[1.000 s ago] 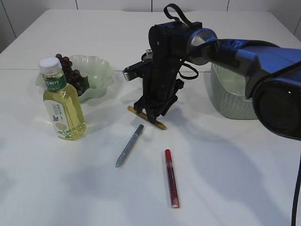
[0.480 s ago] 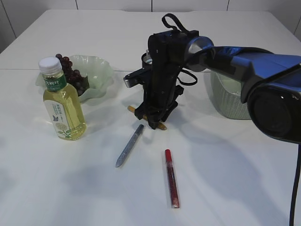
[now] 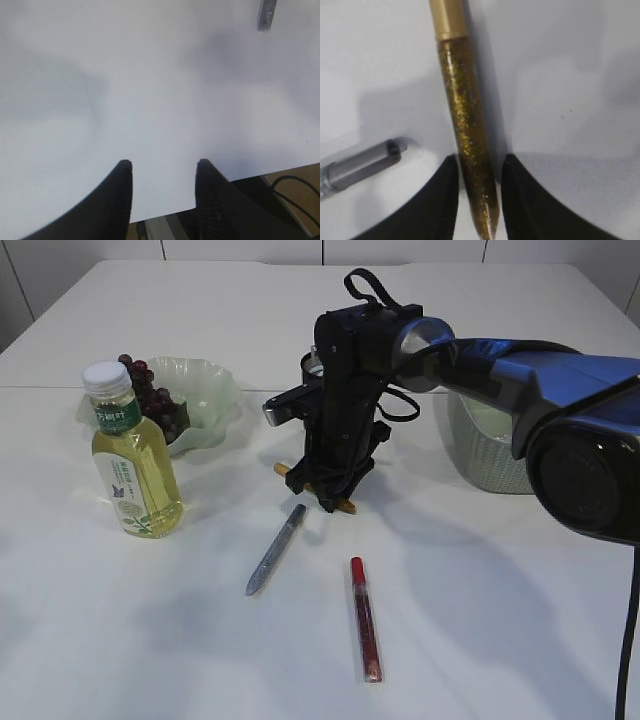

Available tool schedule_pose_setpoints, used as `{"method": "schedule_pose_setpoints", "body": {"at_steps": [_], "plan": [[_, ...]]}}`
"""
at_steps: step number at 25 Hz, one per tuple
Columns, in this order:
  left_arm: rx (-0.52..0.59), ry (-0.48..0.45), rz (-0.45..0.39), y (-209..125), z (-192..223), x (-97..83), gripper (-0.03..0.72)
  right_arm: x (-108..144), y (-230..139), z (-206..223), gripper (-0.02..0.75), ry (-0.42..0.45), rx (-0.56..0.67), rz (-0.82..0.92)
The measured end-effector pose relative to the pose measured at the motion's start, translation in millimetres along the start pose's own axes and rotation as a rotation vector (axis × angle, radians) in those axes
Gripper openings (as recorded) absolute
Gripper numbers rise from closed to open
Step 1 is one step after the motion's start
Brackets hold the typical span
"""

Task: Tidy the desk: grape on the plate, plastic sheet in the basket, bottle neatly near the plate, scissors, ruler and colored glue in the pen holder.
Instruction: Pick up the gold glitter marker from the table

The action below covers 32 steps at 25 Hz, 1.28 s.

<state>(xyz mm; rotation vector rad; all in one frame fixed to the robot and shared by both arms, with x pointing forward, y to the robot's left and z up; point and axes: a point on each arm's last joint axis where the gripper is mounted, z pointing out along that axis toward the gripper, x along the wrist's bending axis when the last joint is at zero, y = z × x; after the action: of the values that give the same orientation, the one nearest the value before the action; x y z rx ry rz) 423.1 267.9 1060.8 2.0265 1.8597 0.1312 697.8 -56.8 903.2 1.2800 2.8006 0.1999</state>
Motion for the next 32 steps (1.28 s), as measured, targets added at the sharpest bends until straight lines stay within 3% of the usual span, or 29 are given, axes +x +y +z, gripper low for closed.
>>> {"method": "schedule_pose_setpoints", "body": {"at_steps": [5,12,21,32], "plan": [[0.0,0.0,0.0,0,0,0.0,0.308,0,0,0,0.24,0.0,0.0,0.0],[0.0,0.0,0.0,0,0,0.0,0.308,0,0,0,0.102,0.002,0.0,0.005],[0.0,0.0,0.0,0,0,0.0,0.308,1,1,-7,0.095,0.011,-0.015,0.061],[-0.001,0.0,0.0,0,0,0.0,0.308,7,5,-82,0.092,0.034,-0.162,0.135]]}}
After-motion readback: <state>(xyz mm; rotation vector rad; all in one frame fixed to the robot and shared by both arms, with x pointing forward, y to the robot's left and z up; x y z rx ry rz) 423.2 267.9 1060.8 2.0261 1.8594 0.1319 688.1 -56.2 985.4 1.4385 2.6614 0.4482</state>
